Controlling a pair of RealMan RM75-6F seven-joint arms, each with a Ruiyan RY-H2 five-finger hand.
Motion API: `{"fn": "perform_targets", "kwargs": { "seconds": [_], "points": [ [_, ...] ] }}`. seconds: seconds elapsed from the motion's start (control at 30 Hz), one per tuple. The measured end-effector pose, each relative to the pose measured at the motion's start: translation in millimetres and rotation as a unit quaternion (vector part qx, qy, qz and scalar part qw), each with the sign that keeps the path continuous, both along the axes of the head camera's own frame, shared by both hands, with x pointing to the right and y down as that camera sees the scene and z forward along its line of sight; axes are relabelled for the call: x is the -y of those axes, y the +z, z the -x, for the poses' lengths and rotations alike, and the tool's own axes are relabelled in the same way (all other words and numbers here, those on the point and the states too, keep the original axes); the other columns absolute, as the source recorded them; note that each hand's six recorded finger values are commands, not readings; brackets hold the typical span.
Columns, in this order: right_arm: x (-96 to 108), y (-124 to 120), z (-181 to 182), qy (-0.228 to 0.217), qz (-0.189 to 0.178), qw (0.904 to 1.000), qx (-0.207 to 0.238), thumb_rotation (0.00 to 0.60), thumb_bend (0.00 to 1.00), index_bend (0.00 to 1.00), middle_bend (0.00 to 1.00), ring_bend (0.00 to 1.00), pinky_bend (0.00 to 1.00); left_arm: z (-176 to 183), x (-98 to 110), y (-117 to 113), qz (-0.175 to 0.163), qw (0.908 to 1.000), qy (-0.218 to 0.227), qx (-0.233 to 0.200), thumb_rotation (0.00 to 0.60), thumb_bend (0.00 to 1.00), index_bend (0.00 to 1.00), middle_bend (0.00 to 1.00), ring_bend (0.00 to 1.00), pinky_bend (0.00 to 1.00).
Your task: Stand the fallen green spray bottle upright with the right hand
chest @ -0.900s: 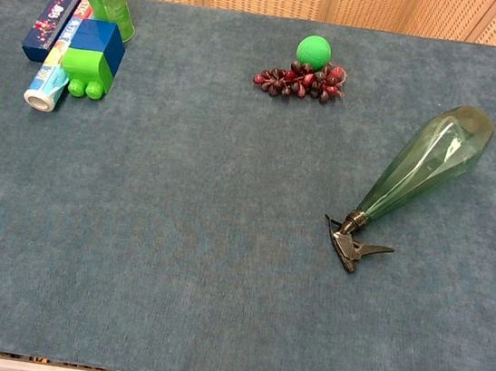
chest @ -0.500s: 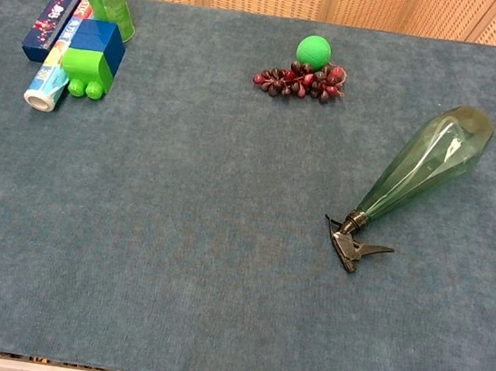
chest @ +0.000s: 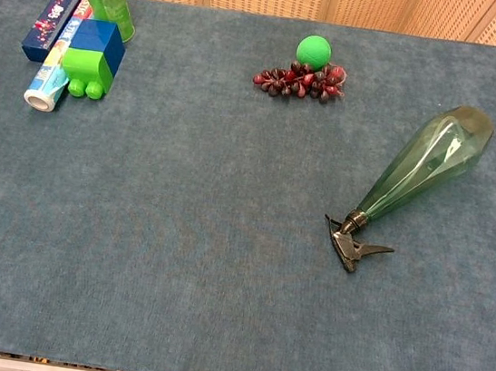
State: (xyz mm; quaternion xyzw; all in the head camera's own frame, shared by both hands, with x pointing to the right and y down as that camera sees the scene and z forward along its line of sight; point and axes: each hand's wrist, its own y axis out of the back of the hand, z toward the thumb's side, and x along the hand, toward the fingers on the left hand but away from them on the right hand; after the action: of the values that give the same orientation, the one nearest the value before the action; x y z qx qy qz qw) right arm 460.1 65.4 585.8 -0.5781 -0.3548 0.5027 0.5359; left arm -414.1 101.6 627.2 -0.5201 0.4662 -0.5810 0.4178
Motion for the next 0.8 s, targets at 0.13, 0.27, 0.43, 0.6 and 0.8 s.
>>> {"fn": "perform_targets", "kwargs": {
  "seconds": [0.13,0.27,0.43,0.6,0.8],
  "points": [
    [9,1,15,-0.038,0.021,0.9981,-0.044,0.600,0.00,0.08,0.14,0.06,0.23,2,0,1,0.003,1.0000,-0.003,0.002,0.600,0.00,0.35,0.31,0.25,0.40],
    [18,5,29,-0.069,0.045,0.9932,-0.082,0.600,0.00,0.08,0.14,0.06,0.23,4,0,2,0.007,0.9999,-0.009,0.003,0.600,0.00,0.35,0.32,0.25,0.40],
    [31,14,42,-0.096,0.070,0.9842,-0.131,0.600,0.00,0.08,0.14,0.06,0.23,7,1,3,0.011,0.9998,-0.016,0.004,0.600,0.00,0.35,0.32,0.25,0.40],
    [41,28,56,-0.119,0.095,0.9736,-0.170,0.600,0.00,0.08,0.14,0.06,0.23,8,1,4,0.018,0.9996,-0.021,0.006,0.600,0.00,0.35,0.32,0.26,0.40],
    [50,48,74,-0.147,0.123,0.9594,-0.207,0.600,0.00,0.08,0.14,0.06,0.23,9,1,5,0.022,0.9994,-0.025,0.009,0.600,0.00,0.36,0.33,0.26,0.40]
  ]
}}
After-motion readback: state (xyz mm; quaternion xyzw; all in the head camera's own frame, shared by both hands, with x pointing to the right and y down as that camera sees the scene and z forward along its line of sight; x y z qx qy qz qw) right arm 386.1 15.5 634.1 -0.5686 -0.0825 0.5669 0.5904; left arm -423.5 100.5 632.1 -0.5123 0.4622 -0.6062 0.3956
